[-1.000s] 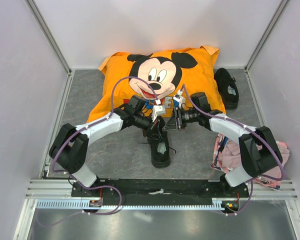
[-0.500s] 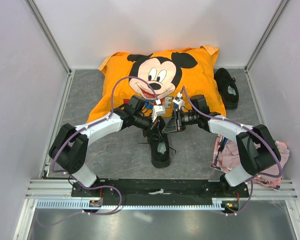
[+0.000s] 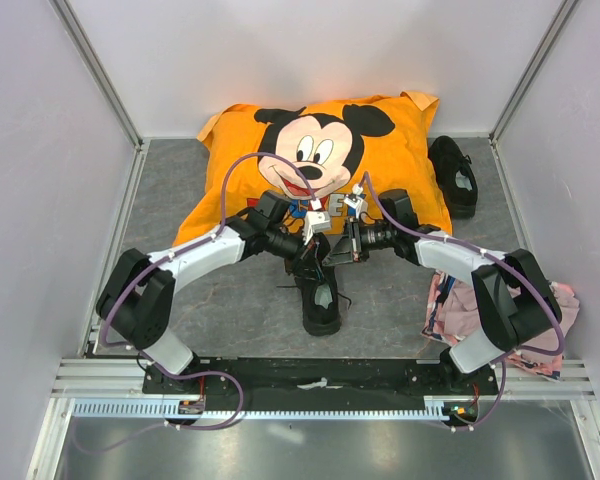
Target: Tie the shoes
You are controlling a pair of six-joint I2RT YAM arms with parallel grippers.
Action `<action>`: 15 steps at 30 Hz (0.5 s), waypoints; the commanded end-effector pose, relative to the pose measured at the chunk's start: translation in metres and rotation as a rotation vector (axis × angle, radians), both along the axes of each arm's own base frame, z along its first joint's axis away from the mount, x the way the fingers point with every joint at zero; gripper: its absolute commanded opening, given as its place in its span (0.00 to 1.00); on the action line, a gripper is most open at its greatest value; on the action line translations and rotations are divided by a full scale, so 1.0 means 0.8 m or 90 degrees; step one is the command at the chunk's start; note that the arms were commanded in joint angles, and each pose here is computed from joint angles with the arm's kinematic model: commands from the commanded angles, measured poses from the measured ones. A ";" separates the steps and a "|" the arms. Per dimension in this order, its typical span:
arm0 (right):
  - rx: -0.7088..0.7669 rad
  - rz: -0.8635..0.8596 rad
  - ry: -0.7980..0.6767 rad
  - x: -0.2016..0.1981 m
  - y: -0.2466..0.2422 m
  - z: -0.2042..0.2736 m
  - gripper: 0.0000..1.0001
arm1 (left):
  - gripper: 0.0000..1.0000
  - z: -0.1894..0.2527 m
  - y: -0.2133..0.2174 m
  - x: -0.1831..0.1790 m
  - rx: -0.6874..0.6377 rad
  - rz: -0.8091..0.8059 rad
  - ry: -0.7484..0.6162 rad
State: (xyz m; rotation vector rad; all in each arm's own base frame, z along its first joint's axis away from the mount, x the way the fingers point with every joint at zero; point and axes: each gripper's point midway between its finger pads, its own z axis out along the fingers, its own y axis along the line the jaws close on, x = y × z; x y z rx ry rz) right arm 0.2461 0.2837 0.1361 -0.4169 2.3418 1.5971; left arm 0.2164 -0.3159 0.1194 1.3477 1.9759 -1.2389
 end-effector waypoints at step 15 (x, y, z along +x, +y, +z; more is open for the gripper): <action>-0.012 -0.002 -0.119 0.015 -0.003 0.018 0.00 | 0.59 0.057 0.064 0.007 0.003 -0.064 -0.406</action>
